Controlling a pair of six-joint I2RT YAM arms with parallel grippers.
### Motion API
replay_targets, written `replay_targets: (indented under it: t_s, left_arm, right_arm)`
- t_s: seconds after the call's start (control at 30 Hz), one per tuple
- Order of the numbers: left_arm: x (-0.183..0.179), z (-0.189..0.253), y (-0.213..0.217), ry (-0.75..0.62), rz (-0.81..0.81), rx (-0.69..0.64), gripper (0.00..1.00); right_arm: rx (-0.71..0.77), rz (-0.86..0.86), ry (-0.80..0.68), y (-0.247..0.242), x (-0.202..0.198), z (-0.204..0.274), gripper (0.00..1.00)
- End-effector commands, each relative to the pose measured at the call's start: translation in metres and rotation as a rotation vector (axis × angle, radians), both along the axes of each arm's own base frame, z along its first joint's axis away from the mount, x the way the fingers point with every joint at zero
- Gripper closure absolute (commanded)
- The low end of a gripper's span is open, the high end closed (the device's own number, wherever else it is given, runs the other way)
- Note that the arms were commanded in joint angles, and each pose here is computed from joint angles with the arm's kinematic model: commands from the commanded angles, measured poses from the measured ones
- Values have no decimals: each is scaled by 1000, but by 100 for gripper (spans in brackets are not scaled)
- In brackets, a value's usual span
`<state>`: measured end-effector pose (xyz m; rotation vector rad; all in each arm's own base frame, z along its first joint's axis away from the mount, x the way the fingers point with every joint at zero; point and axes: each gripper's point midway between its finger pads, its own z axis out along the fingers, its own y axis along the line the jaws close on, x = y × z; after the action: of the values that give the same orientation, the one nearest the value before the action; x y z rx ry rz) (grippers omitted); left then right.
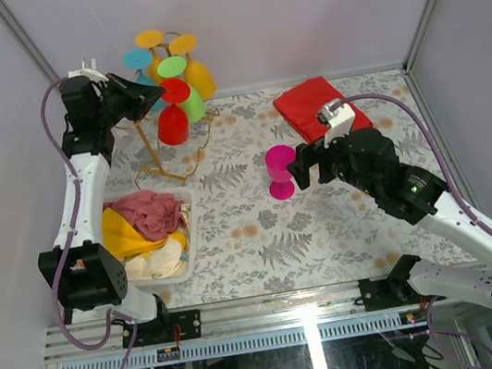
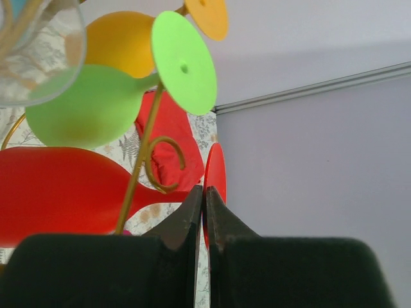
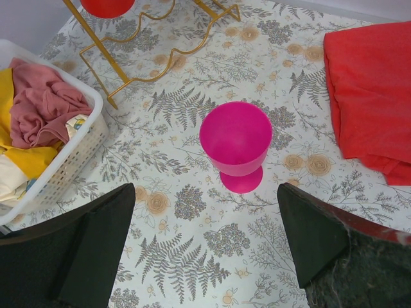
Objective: Take the wine glass off the wine glass rack
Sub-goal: Pick up the wine glass from the wine rack.
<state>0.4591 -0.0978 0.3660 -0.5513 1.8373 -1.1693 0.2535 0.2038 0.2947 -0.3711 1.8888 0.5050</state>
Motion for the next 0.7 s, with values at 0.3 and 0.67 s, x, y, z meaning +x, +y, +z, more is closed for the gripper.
replay_targets:
  t_s: [0.3, 0.67]
  left_arm:
    - [-45, 56, -21, -211, -141, -4, 100]
    - [-110, 68, -63, -340, -309, 82, 100]
  right_arm:
    - [49, 21, -29, 8, 0, 17, 1]
    - [108, 58, -26, 22, 1, 25, 1]
